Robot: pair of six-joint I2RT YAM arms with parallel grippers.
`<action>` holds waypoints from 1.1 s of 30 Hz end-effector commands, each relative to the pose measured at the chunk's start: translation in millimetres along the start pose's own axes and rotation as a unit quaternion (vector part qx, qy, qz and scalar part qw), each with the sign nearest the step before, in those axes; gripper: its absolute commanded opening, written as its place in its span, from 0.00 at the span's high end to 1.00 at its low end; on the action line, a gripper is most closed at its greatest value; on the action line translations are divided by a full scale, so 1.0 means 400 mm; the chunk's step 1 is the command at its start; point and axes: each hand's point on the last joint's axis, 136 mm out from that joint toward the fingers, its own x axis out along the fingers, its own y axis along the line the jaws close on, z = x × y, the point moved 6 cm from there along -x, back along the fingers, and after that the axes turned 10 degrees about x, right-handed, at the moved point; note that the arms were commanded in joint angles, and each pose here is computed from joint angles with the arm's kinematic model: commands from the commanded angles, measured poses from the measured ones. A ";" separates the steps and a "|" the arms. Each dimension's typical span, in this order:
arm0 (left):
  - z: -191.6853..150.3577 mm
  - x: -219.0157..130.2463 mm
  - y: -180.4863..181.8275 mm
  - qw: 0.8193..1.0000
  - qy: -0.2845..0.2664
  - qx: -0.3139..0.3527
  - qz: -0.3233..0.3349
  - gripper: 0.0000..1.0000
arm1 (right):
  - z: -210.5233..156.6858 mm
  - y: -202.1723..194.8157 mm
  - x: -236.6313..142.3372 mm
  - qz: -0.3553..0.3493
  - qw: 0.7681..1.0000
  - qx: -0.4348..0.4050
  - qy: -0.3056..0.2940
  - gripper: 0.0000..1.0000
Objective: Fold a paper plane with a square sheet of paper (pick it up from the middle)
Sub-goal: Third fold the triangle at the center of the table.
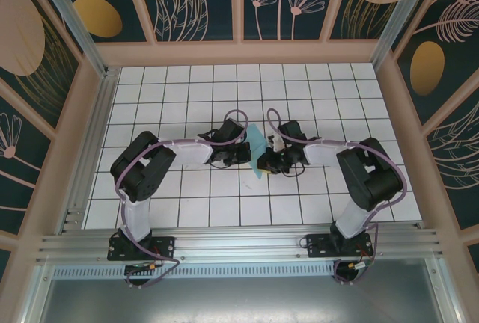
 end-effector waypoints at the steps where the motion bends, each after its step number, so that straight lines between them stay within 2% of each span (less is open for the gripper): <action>1: -0.043 0.033 0.056 0.998 0.036 -0.014 0.052 0.97 | -0.022 -0.013 0.014 -0.011 1.000 -0.008 0.021 0.84; 11: -0.048 0.033 0.067 0.996 0.039 -0.027 0.070 0.97 | -0.070 -0.078 0.038 -0.066 0.996 0.008 0.063 0.84; 18: -0.052 0.033 0.074 0.996 0.041 -0.030 0.077 0.97 | -0.140 -0.096 0.007 -0.048 0.994 0.013 0.099 0.84; 21: -0.050 0.033 0.072 0.996 0.040 -0.027 0.076 0.97 | -0.127 -0.061 -0.025 -0.023 0.997 -0.007 0.080 0.84; 26: -0.047 0.037 0.068 0.996 0.042 -0.020 0.072 0.97 | 0.004 -0.023 -0.106 -0.007 0.998 0.015 -0.054 0.85; 29: -0.047 0.038 0.067 0.996 0.044 -0.019 0.069 0.97 | 0.072 0.003 -0.129 -0.012 0.994 0.003 -0.109 0.84; 33: -0.049 0.040 0.067 0.996 0.048 -0.016 0.069 0.97 | 0.100 0.046 -0.076 -0.023 0.996 -0.030 -0.081 0.86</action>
